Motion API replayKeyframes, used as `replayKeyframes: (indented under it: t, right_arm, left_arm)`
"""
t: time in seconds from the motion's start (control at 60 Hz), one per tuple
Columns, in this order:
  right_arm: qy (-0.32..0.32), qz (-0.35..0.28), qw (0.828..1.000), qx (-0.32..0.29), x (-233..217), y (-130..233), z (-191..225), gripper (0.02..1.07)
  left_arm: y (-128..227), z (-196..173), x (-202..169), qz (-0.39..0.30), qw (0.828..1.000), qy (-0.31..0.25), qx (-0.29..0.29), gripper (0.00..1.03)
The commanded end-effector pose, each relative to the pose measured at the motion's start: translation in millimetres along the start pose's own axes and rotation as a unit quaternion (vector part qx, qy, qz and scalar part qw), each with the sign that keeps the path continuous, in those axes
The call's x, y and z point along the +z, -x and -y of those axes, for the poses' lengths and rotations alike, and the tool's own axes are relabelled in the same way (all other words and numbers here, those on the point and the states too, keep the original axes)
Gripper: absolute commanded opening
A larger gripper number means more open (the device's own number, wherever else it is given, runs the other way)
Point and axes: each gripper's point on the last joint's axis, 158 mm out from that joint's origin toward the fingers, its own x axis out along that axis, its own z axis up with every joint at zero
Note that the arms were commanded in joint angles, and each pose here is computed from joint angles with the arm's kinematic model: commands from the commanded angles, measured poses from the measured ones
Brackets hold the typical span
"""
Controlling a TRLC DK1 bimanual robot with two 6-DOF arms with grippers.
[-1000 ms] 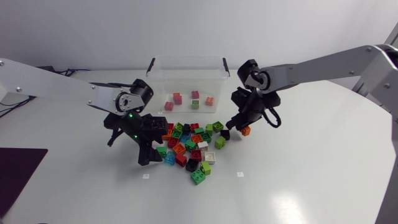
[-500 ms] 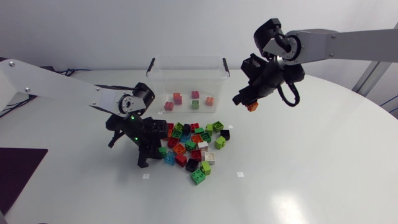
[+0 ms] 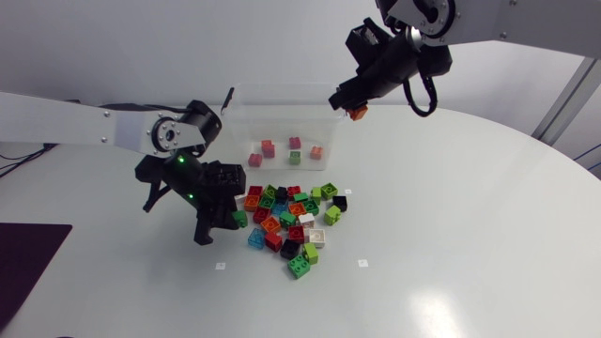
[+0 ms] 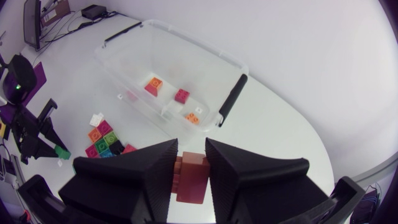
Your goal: Place the duplo bricks in the container
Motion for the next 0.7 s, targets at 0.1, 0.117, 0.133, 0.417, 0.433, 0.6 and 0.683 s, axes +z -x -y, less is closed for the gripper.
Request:
replayKeyframes:
  t: [0.1,0.117,0.133,0.417,0.433,0.6,0.683]
  right_arm:
    - [0.006,0.027,1.0,0.013,22,-28,-10,0.25]
    - [0.007,0.028,1.0,0.013,22,-31,-11,0.25]
    - [0.008,0.03,0.999,0.013,24,-32,-11,0.25]
    - [0.011,0.051,0.999,0.013,47,-64,-12,0.25]
    - [0.011,0.053,0.998,0.012,49,-64,-12,0.25]
    - [0.013,0.064,0.998,0.012,62,-75,-13,0.25]
    - [0.013,0.066,0.998,0.012,66,-81,-12,0.25]
  left_arm:
    - [45,-14,26,0.037,0.999,-0.001,0.037,0.3]
    - [47,-14,27,0.04,0.998,-0.001,0.04,0.3]
    - [51,-16,29,0.042,0.998,-0.001,0.045,0.3]
    - [83,-38,51,0.084,0.993,0.023,0.083,0.3]
    - [85,-40,52,0.088,0.992,0.024,0.085,0.3]
    - [103,-64,56,0.117,0.985,0.054,0.116,0.3]
    - [111,-76,60,0.132,0.98,0.065,0.132,0.31]
